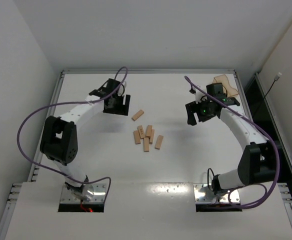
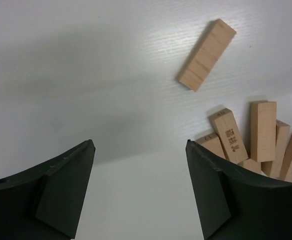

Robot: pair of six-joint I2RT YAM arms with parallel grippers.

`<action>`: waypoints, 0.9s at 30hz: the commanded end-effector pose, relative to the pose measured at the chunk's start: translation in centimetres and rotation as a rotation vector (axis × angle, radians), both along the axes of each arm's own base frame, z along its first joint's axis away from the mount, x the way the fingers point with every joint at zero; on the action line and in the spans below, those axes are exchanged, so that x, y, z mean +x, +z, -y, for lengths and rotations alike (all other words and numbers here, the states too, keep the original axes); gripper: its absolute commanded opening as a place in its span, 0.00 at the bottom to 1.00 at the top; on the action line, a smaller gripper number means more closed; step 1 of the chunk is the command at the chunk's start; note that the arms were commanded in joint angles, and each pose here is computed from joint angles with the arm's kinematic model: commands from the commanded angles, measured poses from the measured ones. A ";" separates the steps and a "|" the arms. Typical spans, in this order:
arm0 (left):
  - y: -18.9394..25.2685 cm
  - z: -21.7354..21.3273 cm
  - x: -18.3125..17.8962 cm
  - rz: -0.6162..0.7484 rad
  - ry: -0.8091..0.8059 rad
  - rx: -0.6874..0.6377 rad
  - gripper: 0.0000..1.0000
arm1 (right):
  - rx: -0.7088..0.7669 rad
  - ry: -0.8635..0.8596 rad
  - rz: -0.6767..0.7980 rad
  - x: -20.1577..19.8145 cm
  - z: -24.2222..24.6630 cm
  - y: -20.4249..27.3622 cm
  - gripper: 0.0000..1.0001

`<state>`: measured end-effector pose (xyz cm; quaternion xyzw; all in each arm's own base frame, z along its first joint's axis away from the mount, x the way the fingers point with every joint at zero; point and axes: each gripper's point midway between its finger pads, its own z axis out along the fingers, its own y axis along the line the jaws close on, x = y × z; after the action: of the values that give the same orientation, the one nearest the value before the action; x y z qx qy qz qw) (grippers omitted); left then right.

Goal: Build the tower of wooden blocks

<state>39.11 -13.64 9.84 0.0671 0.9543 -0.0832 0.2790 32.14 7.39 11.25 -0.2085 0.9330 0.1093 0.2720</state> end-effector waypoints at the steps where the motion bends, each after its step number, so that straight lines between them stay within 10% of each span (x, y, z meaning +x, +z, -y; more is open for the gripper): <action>1: -1.1 -0.6 -3.5 -0.087 0.113 0.167 0.71 | -0.008 0.014 0.053 0.9 -0.1 0.7 0.73; 12: -3.1 3.4 -1.0 0.006 0.056 0.322 0.55 | 0.006 0.011 0.063 -0.2 -0.2 1.2 0.73; 19: -3.2 1.9 3.6 0.054 0.031 0.315 0.05 | 0.008 0.014 0.059 -1.4 0.1 1.0 0.73; 27: -5.9 3.9 4.9 0.045 -0.095 0.286 0.00 | 0.008 0.014 0.059 -1.5 0.1 0.7 0.73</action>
<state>42.71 -15.82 4.39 0.1183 0.9529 0.0682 0.2709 30.38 7.26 11.30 -0.2105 0.9300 0.1086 0.2809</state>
